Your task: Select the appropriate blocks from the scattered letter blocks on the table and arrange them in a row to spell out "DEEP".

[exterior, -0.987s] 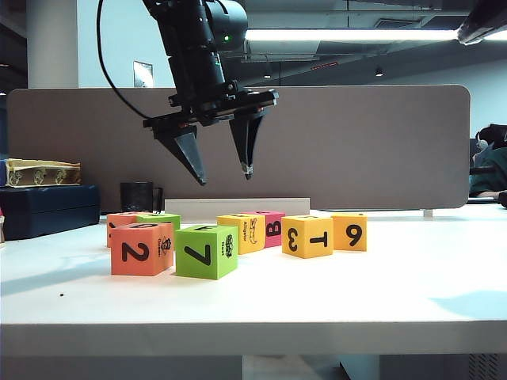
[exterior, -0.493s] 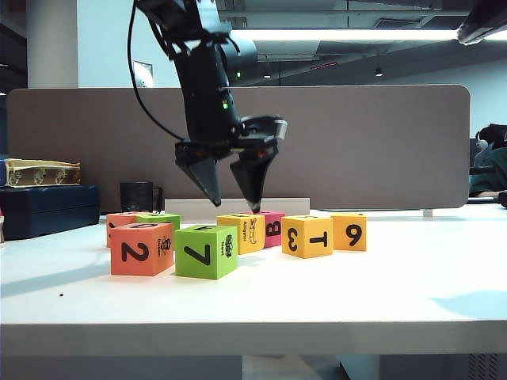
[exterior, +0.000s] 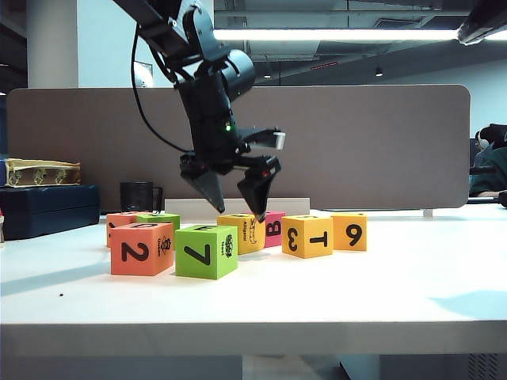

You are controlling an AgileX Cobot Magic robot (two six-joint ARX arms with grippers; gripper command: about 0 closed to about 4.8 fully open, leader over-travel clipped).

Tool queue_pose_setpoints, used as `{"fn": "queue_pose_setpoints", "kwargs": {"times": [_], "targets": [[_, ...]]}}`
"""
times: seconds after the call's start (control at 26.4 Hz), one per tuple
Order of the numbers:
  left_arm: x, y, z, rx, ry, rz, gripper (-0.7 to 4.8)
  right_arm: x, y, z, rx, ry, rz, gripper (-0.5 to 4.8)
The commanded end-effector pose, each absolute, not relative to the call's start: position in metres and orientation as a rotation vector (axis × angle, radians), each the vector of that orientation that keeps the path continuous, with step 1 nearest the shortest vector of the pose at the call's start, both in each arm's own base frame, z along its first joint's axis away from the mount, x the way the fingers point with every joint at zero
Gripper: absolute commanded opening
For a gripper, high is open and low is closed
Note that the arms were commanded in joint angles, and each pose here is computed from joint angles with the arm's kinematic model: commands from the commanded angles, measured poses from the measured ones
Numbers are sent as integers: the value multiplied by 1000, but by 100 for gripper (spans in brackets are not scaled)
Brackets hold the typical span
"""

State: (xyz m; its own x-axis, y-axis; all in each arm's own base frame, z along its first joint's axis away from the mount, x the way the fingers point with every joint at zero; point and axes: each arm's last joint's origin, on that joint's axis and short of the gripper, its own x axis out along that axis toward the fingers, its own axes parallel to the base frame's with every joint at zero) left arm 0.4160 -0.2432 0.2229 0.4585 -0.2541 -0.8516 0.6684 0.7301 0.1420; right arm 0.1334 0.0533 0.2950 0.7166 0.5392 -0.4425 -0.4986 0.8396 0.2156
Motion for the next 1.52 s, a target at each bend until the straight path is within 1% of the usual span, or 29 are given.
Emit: {"fn": "queue_pose_setpoints", "kwargs": {"times": [0.04, 0.08, 0.11, 0.19, 0.27, 0.34, 0.53, 0.72, 0.83, 0.95, 1.1, 1.21, 1.33, 1.52], "targets": [[417, -244, 220, 506, 933, -595, 479, 134, 53, 298, 80, 492, 577, -6], [417, -244, 220, 505, 934, -595, 474, 134, 53, 298, 80, 492, 577, -5], [418, -244, 219, 505, 934, -595, 449, 134, 53, 298, 80, 492, 577, -6], [418, -244, 217, 506, 938, -596, 363, 134, 53, 298, 80, 492, 576, -6], [419, -244, 215, 508, 944, -596, 296, 134, 53, 298, 80, 492, 576, -5], [418, -244, 214, 509, 950, -597, 267, 134, 53, 298, 79, 492, 572, -5], [416, -244, 218, 512, 960, -599, 266, 134, 53, 298, 74, 491, 551, -5], [398, -236, 258, 485, 939, -644, 266, 134, 53, 298, 74, 490, 551, -5], [388, -233, 277, 465, 919, -738, 266, 134, 53, 298, 74, 490, 551, -5], [377, -232, 287, 458, 923, -868, 266, 134, 53, 298, 74, 490, 551, -5], [363, -231, 284, 535, 988, -1031, 266, 134, 53, 298, 74, 491, 551, -5], [355, -231, 278, 614, 1037, -1097, 267, 134, 53, 298, 74, 491, 551, -5], [349, -234, 272, 652, 1051, -1146, 267, 134, 53, 298, 74, 490, 552, -5], [337, -252, 266, 690, 1042, -1194, 267, 134, 53, 298, 75, 491, 555, -5]]}}
